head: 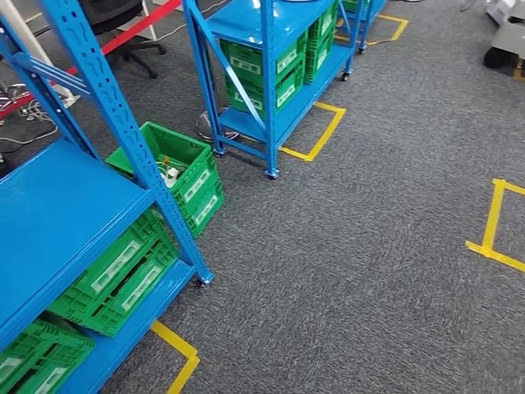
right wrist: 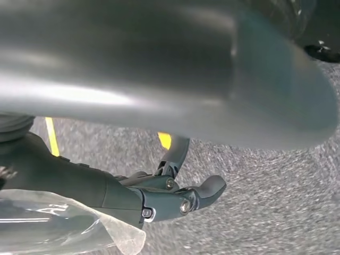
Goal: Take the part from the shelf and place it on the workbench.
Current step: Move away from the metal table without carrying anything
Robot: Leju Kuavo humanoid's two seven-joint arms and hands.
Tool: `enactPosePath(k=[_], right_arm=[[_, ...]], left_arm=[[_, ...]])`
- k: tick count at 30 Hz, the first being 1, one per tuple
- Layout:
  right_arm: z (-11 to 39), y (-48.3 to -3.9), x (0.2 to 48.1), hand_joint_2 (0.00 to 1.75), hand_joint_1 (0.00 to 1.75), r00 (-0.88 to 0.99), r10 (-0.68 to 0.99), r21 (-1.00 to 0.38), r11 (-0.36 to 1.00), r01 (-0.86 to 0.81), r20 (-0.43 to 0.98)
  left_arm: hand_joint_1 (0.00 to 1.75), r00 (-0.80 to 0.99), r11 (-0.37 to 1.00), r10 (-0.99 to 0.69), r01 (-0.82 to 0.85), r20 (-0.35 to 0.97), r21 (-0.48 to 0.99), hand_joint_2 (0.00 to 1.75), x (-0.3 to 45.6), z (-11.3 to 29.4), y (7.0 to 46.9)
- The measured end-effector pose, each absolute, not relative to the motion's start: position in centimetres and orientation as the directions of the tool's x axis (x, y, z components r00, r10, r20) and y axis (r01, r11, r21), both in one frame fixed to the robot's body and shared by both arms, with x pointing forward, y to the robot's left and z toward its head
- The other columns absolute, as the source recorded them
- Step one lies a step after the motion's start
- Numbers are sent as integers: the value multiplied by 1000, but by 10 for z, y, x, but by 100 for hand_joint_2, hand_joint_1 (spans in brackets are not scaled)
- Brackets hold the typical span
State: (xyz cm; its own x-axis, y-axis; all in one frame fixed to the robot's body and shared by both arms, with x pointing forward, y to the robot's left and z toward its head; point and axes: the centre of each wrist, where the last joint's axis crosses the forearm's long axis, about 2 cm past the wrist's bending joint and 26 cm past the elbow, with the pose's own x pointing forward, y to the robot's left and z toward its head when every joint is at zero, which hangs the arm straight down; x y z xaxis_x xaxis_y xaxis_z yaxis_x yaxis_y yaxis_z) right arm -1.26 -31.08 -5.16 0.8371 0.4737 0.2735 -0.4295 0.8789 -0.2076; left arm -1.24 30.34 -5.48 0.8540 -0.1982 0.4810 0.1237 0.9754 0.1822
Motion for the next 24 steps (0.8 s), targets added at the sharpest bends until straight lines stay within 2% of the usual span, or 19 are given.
enactPosePath(k=[24], right_arm=[[-53, -308, -11, 0, 0, 802, 525, -214, 850, -481, 285]], left_arm=[[0, 859, 977, -192, 121, 475, 176, 0, -16, -56, 303]])
